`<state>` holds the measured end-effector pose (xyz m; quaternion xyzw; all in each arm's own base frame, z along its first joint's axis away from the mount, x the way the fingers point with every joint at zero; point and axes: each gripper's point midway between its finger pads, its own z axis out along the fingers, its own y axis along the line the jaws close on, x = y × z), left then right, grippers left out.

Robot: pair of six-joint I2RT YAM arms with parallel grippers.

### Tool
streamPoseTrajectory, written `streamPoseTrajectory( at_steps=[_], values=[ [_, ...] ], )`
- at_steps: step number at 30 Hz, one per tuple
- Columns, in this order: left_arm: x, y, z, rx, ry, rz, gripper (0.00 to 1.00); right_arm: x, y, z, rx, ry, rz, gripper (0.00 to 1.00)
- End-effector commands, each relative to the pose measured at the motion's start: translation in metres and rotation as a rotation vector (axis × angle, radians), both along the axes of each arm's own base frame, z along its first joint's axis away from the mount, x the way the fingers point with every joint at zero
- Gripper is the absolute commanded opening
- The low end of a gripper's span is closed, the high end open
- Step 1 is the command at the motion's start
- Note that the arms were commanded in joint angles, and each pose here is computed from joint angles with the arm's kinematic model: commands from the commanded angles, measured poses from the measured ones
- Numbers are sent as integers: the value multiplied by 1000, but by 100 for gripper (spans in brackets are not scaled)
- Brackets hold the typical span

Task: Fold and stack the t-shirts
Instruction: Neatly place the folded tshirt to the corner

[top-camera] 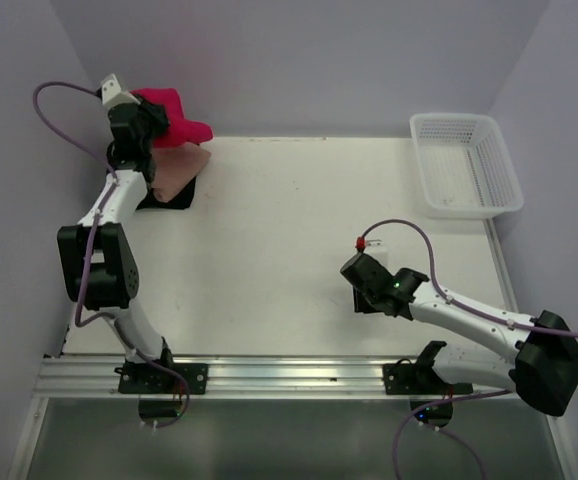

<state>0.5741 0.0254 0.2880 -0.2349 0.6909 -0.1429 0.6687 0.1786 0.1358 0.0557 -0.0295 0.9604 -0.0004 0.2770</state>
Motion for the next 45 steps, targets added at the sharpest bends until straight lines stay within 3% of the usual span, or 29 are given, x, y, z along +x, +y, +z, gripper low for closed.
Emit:
streamPoseTrajectory(
  at_steps=[1, 5, 9, 12, 15, 21, 28, 41, 45],
  values=[
    [18, 26, 64, 37, -198, -20, 0, 4, 3, 7, -11, 9, -5, 38],
    [36, 62, 32, -36, -175, -16, 0, 6, 9, 8, -13, 20, 2, 37],
    [42, 99, -63, -156, -66, -9, 0, 8, 15, 10, 2, 30, 8, 36],
    [22, 111, -139, -250, 26, 17, 0, 9, 20, 14, 23, 27, 12, 35],
    [8, 119, -173, -286, 87, 58, 0, 7, 19, 14, 27, 26, 13, 34],
    [-21, 117, -189, -357, 141, 140, 0, 8, 22, 14, 47, 16, 14, 34],
    [-33, 104, -170, -361, 96, 111, 0, 5, 23, 10, 69, 17, 33, 33],
    [-3, 85, -22, -284, -162, -21, 0, -3, 16, 6, 91, 6, 30, 32],
    [18, 71, 1, -321, -225, -100, 0, -2, 19, 9, 105, 3, 37, 31]
  ],
)
